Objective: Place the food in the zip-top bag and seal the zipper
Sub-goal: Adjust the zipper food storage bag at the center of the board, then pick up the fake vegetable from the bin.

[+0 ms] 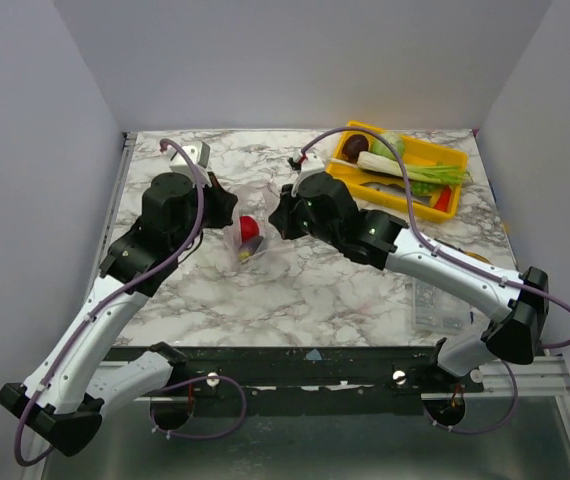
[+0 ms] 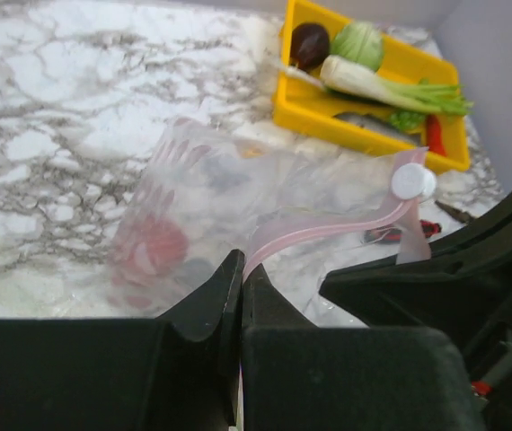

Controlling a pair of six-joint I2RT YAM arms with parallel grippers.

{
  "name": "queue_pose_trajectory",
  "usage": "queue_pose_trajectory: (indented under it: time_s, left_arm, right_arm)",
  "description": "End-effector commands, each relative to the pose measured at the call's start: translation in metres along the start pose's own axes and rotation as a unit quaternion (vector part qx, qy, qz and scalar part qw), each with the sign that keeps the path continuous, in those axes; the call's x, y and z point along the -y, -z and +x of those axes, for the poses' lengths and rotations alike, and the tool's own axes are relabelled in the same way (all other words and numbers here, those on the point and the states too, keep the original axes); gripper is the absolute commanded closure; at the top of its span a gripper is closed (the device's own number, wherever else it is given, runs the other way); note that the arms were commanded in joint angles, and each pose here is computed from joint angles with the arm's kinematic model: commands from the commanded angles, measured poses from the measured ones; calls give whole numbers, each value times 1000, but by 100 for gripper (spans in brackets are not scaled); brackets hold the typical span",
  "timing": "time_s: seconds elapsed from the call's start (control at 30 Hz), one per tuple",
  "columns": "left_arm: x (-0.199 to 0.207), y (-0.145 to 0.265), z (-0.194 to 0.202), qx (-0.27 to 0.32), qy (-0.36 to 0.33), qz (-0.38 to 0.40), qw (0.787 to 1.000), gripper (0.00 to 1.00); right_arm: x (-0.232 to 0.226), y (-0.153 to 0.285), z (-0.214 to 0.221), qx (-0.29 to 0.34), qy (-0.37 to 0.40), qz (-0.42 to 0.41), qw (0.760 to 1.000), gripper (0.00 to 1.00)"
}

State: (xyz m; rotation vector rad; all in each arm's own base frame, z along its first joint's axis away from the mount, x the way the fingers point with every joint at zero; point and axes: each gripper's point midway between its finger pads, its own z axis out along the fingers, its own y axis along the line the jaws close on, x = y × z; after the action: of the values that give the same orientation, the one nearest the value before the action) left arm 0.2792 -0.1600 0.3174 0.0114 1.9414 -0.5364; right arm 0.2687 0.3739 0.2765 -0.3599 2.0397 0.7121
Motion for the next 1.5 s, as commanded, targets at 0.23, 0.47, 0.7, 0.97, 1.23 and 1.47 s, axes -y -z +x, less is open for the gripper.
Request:
queue_pose_trajectory:
  time_s: [0.23,0.47,0.7,0.97,1.23,1.47]
  left_arm:
    - [13,8,-22,34,-2,30,999,100]
    - [-6,-4,11,4,-18,6,1000,100]
    - [1,-7,12,-4,-27,23,999,100]
    - [4,-10,20,-15,-29,35,999,100]
    - [5,-12,21,-13,-36,35,999,100]
    - [1,-17,28,-21,-40,26,999,100]
  right_arm:
    - [-4,4,-41,67,-4,10,998,96]
    - [13,0,-1,14,-56,43,997,68]
    - [4,25,-18,-14,-92,55,994,36]
    - [47,90,-95,110,-89,147,979,28]
    - [187,106,-141,159,-71,287,942,28]
    - [268,27,-127,72,46,310,947,20]
